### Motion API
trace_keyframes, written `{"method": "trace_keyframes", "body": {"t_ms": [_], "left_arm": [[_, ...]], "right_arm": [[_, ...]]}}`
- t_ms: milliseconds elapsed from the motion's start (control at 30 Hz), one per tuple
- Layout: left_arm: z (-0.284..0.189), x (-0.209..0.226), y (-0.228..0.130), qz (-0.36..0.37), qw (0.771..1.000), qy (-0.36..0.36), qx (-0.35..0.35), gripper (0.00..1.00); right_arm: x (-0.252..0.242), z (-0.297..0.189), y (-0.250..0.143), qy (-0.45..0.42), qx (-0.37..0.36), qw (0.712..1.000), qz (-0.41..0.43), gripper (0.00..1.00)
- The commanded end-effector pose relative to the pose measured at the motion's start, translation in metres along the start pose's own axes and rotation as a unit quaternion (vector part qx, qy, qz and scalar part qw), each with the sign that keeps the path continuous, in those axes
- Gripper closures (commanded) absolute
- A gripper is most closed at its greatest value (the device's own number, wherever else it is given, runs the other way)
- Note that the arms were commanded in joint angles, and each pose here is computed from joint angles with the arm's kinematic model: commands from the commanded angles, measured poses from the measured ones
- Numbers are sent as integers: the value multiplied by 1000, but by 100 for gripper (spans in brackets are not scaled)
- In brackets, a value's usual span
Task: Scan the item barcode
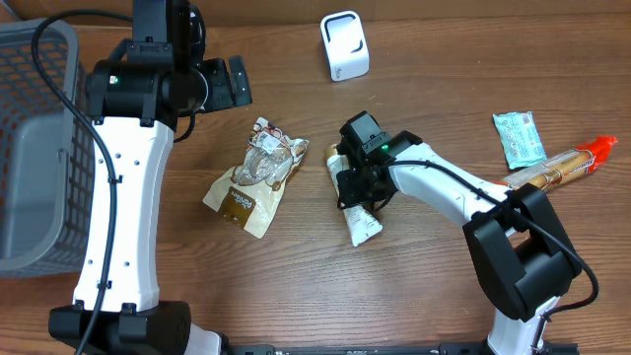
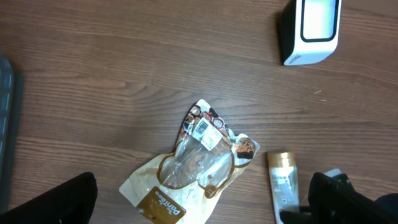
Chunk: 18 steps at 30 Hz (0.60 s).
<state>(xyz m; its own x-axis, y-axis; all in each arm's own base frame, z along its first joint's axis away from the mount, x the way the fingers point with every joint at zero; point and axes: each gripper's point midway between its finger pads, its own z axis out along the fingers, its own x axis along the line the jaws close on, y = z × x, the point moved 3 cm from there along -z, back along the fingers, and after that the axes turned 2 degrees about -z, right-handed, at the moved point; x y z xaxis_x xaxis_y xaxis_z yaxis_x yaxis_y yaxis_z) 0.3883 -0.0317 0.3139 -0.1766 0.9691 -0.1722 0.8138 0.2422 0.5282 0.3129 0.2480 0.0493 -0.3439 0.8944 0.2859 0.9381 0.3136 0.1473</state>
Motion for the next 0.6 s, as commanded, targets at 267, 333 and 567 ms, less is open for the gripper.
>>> {"method": "trace_keyframes", "body": {"t_ms": [267, 333, 567], "left_arm": [[0, 3, 0, 9, 1000, 6, -3, 0], [0, 2, 0, 10, 1000, 6, -2, 0], [0, 0, -1, 12, 1000, 4, -2, 0]], "right_arm": [[11, -2, 5, 125, 15, 992, 27, 96], [12, -10, 9, 169, 16, 985, 40, 96], [12, -80, 29, 325, -44, 945, 15, 96]]}}
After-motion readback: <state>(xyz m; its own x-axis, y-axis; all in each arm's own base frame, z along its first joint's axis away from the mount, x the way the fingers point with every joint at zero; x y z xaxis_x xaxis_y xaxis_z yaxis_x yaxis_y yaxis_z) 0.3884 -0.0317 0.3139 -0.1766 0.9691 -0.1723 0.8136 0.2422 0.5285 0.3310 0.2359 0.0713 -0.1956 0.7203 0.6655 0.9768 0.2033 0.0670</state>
